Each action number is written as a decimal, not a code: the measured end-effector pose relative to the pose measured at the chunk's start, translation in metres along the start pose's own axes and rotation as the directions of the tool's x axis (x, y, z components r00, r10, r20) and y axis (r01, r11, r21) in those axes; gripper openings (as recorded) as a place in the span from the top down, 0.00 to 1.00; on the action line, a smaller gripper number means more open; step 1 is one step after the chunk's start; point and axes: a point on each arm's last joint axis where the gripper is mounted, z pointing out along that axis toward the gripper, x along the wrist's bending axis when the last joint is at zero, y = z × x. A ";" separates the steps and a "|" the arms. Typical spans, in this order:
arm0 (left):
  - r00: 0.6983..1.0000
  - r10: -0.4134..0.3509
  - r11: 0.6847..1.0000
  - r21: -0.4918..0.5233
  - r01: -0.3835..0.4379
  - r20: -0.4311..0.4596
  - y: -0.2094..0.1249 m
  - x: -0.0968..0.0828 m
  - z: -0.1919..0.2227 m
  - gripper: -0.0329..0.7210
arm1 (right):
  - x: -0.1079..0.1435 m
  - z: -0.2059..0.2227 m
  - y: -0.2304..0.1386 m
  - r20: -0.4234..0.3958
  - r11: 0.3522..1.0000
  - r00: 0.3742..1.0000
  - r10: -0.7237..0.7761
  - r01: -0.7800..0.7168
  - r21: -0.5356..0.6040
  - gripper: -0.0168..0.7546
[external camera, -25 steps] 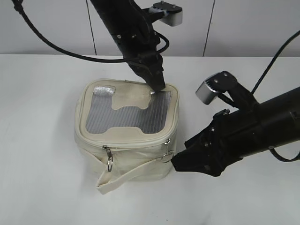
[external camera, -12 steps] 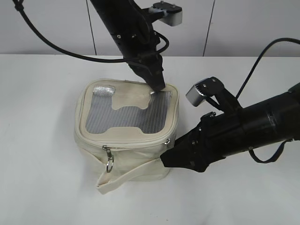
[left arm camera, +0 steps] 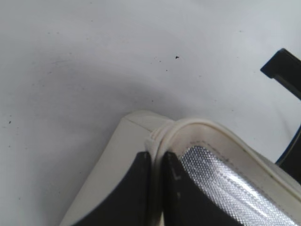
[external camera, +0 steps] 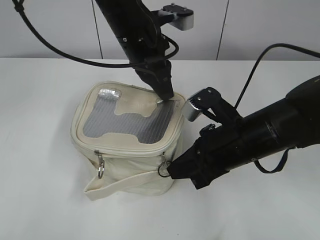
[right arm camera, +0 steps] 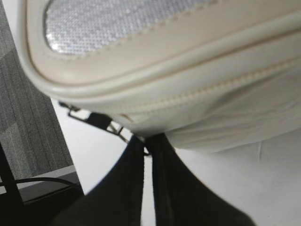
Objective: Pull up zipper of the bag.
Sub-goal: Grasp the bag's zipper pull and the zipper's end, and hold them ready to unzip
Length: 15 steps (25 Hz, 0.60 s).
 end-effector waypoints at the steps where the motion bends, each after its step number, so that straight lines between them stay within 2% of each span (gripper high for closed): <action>1: 1.000 0.001 1.000 0.002 -0.001 0.002 0.000 0.000 0.000 0.90 | 0.001 0.000 0.000 -0.003 1.000 1.000 0.003 -0.003 0.009 0.95; 4: 1.000 -0.001 1.000 0.003 0.001 0.004 0.000 0.000 0.000 0.90 | 0.003 -0.001 0.000 -0.009 0.999 1.000 0.021 -0.021 0.035 0.97; 8: 0.999 -0.047 0.999 -0.005 0.047 -0.008 0.000 0.001 0.000 0.90 | 0.017 -0.015 0.003 -0.043 0.998 0.999 0.000 0.003 0.060 0.97; 15: 0.987 -0.160 0.987 -0.010 0.160 -0.020 0.000 0.002 0.000 0.90 | 0.030 -0.047 0.013 0.015 0.997 0.997 -0.073 0.073 0.035 0.97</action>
